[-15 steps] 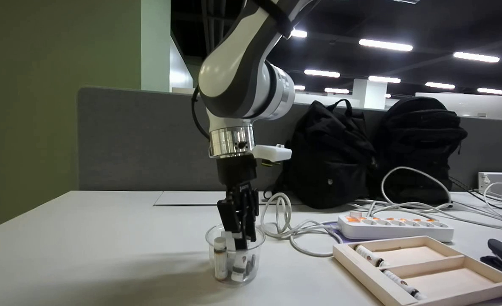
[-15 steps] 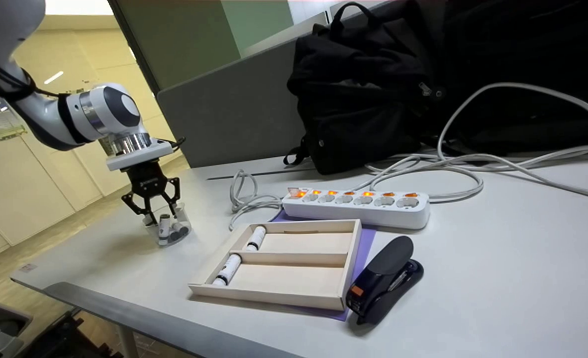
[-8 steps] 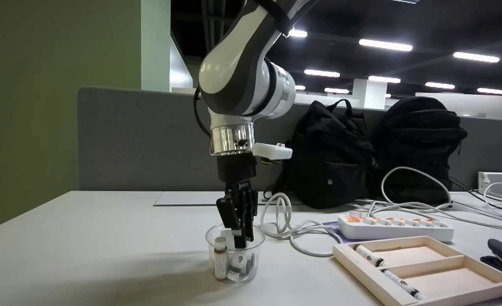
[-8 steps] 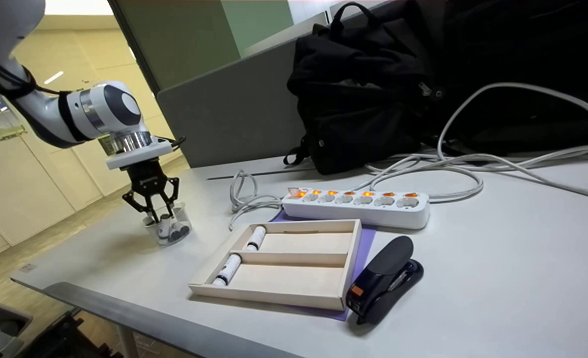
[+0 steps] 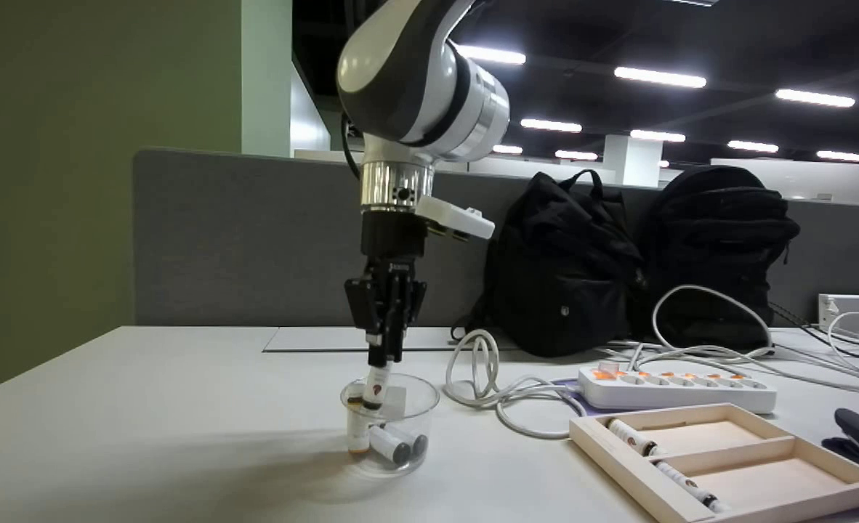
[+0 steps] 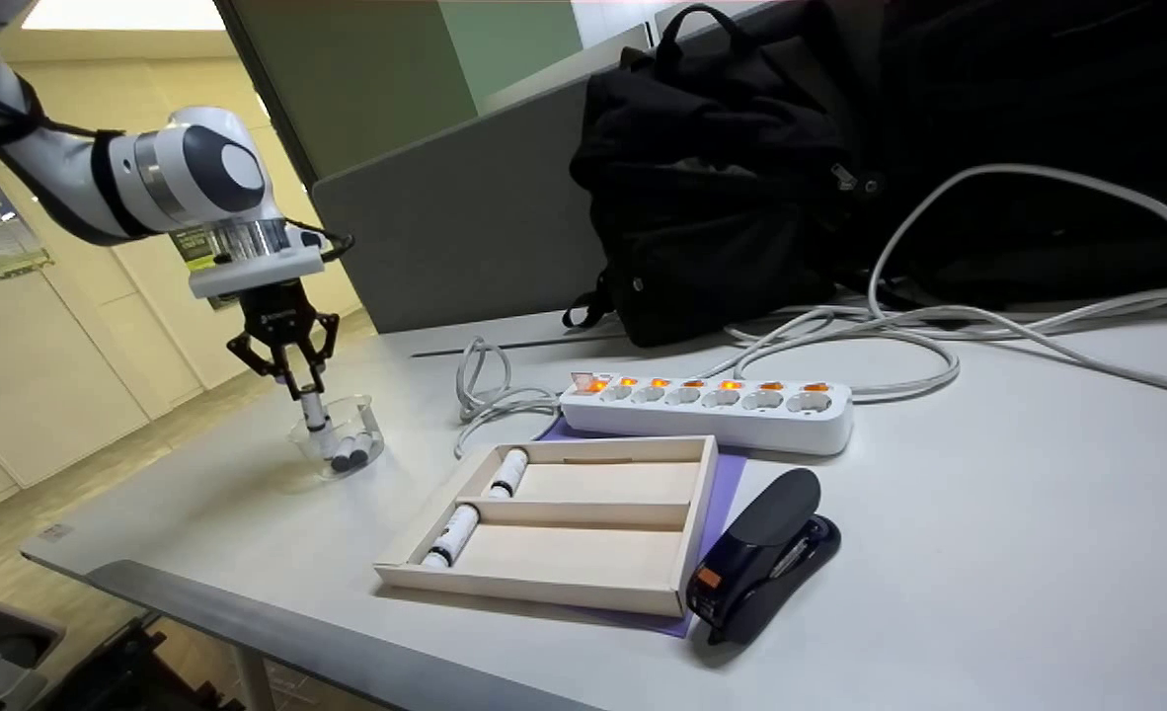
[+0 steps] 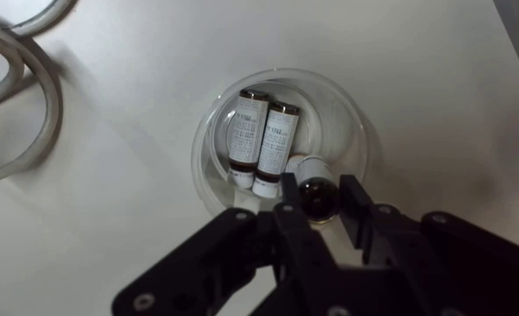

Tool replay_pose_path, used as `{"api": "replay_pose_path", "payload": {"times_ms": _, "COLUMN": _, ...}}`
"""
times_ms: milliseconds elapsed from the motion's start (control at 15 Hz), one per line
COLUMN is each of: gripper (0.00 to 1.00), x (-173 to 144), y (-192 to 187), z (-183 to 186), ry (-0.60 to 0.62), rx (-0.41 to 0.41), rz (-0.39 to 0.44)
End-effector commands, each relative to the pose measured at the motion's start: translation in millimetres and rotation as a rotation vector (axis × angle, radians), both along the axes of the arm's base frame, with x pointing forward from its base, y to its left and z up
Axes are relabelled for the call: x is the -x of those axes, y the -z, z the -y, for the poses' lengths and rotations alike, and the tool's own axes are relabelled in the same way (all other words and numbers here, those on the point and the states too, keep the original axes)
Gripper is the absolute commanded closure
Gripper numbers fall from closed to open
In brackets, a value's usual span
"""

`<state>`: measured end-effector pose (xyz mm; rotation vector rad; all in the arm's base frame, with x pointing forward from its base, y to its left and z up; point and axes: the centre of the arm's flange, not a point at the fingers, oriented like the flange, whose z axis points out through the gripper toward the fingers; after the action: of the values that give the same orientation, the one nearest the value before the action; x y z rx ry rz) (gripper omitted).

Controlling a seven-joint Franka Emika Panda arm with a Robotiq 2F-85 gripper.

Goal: Take a bottle from the bowl and put it in the bottom compartment of the box

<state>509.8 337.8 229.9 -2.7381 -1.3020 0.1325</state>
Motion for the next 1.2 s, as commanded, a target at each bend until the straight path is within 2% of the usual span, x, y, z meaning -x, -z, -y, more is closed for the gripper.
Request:
{"api": "replay_pose_path", "payload": {"times_ms": 0, "gripper": 0.93, "x": 2.7, "y": -54.0, "z": 4.8, "ry": 0.059, "rx": -0.031, "rz": 0.024}}
{"api": "replay_pose_path", "payload": {"times_ms": 200, "gripper": 0.93, "x": 5.4, "y": -91.3, "z": 24.0, "ry": 0.148, "rx": 0.041, "rz": 0.030}}
{"api": "replay_pose_path", "payload": {"times_ms": 400, "gripper": 0.93, "x": 6.6, "y": -112.4, "z": 62.8, "ry": 0.242, "rx": 0.164, "rz": 0.030}}
{"api": "replay_pose_path", "payload": {"times_ms": 667, "gripper": 0.93, "x": 4.2, "y": -124.8, "z": 126.7, "ry": 0.322, "rx": 0.358, "rz": 0.052}}
{"api": "replay_pose_path", "payload": {"times_ms": 933, "gripper": 0.93, "x": -4.1, "y": -107.6, "z": 177.6, "ry": 0.402, "rx": 0.549, "rz": 0.095}}
{"api": "replay_pose_path", "payload": {"times_ms": 1000, "gripper": 0.93, "x": -8.9, "y": -112.6, "z": 164.0, "ry": 0.336, "rx": 0.475, "rz": 0.068}}
{"api": "replay_pose_path", "payload": {"times_ms": 1067, "gripper": 0.72, "x": -9.8, "y": -108.6, "z": 170.4, "ry": 0.341, "rx": 0.486, "rz": 0.066}}
{"api": "replay_pose_path", "payload": {"times_ms": 1133, "gripper": 0.72, "x": -10.4, "y": -106.9, "z": 171.3, "ry": 0.338, "rx": 0.484, "rz": 0.062}}
